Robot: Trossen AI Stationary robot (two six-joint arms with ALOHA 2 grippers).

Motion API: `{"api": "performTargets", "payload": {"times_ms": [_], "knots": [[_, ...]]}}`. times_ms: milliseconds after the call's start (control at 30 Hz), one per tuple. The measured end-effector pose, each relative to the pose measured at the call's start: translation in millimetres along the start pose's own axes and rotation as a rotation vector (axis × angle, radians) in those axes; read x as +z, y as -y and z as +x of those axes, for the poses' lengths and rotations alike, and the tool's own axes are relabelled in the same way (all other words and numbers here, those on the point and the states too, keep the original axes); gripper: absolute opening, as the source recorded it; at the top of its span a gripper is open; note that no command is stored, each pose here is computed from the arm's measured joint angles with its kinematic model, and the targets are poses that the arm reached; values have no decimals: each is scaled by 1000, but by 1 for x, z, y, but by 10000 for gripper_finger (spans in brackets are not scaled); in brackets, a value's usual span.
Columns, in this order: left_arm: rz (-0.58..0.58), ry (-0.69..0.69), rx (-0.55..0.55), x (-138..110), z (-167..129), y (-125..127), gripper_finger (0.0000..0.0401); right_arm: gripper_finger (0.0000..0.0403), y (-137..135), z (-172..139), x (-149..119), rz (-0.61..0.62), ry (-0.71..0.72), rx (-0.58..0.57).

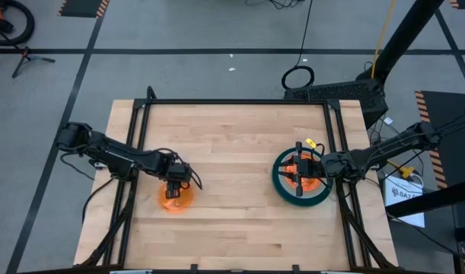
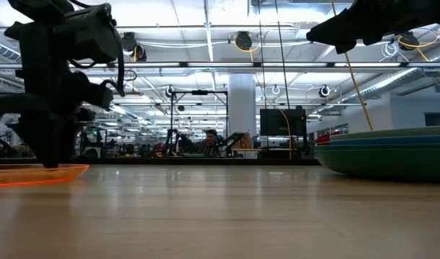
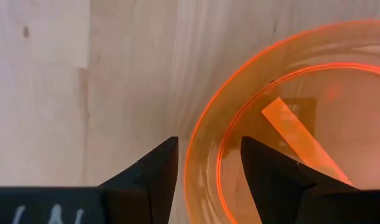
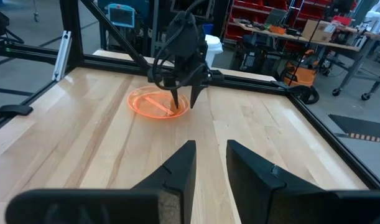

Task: Stack plastic plates
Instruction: Stack the orange plate on top of the orange plate

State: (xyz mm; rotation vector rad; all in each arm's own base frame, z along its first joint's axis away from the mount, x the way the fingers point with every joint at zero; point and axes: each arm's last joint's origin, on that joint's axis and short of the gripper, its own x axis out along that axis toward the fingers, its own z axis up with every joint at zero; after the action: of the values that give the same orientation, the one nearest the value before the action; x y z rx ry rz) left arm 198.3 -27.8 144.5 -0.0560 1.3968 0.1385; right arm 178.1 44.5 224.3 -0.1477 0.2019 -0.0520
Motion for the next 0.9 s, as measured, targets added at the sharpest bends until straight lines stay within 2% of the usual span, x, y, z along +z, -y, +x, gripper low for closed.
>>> {"api": "performTargets", "payload": {"times_ms": [400,667,900], "knots": [[0,1,-2,-1,4,0,175,82,0,0,0,7,0,0],[-20,3,4,-1,4,0,98,82,0,0,0,8,0,0],[-42,8,0,-1,2,0,54,82,0,0,0,8,1,0]]}}
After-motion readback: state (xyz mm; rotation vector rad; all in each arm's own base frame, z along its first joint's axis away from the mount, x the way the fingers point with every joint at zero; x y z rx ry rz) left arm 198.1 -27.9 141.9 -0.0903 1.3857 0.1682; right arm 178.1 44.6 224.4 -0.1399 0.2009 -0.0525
